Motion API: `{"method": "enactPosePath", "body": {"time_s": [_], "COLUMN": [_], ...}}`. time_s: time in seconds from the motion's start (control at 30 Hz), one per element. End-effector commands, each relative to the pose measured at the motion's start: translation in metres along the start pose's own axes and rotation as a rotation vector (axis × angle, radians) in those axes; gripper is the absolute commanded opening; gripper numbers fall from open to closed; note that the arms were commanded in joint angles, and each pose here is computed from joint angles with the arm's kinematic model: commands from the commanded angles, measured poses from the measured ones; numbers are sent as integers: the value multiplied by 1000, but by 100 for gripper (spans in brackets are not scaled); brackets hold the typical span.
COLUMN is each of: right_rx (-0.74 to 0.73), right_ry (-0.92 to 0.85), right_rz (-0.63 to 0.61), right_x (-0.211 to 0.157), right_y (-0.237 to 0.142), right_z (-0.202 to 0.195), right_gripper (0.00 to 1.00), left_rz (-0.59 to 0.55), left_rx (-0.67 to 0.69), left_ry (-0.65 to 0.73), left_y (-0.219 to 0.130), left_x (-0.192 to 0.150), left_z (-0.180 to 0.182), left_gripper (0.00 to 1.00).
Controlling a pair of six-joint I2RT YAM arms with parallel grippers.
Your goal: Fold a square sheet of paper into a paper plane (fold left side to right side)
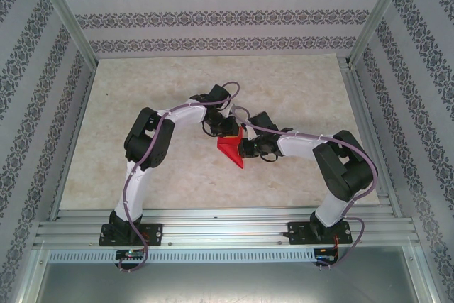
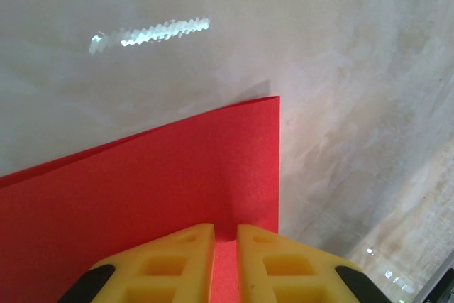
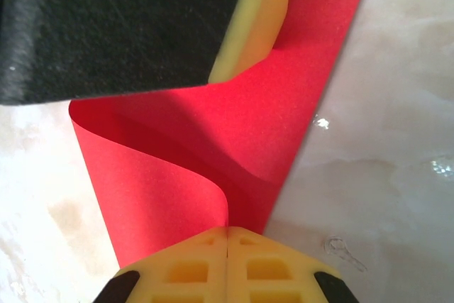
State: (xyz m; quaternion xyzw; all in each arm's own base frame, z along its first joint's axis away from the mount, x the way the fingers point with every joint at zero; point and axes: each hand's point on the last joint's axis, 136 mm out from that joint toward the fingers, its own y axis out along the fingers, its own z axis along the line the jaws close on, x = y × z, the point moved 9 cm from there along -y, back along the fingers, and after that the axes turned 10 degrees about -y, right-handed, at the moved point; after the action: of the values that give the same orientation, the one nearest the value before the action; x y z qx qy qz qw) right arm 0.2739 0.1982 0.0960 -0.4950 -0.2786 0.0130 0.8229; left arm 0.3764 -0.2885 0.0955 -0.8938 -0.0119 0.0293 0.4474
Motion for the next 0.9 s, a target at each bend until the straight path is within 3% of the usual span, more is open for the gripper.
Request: {"method": "enactPosePath", "body": {"time_s": [0.0, 0.6, 0.87], "right_rx": [-30, -19, 6], "right_ry": [12, 25, 38], "right_rz": [-23, 59, 14], "right_x": [9, -5, -2], "right_y": [-3, 14, 3], "right_z": [-3, -4, 5], "right_gripper": [4, 4, 5], "left_rz": [49, 50, 51], "left_rx": [58, 55, 59], "left_ry": [-9, -8, -12], "left_y": [20, 21, 22], "left_x": [-11, -11, -12], "left_z": [11, 10, 12], "left_gripper": [18, 18, 18]}}
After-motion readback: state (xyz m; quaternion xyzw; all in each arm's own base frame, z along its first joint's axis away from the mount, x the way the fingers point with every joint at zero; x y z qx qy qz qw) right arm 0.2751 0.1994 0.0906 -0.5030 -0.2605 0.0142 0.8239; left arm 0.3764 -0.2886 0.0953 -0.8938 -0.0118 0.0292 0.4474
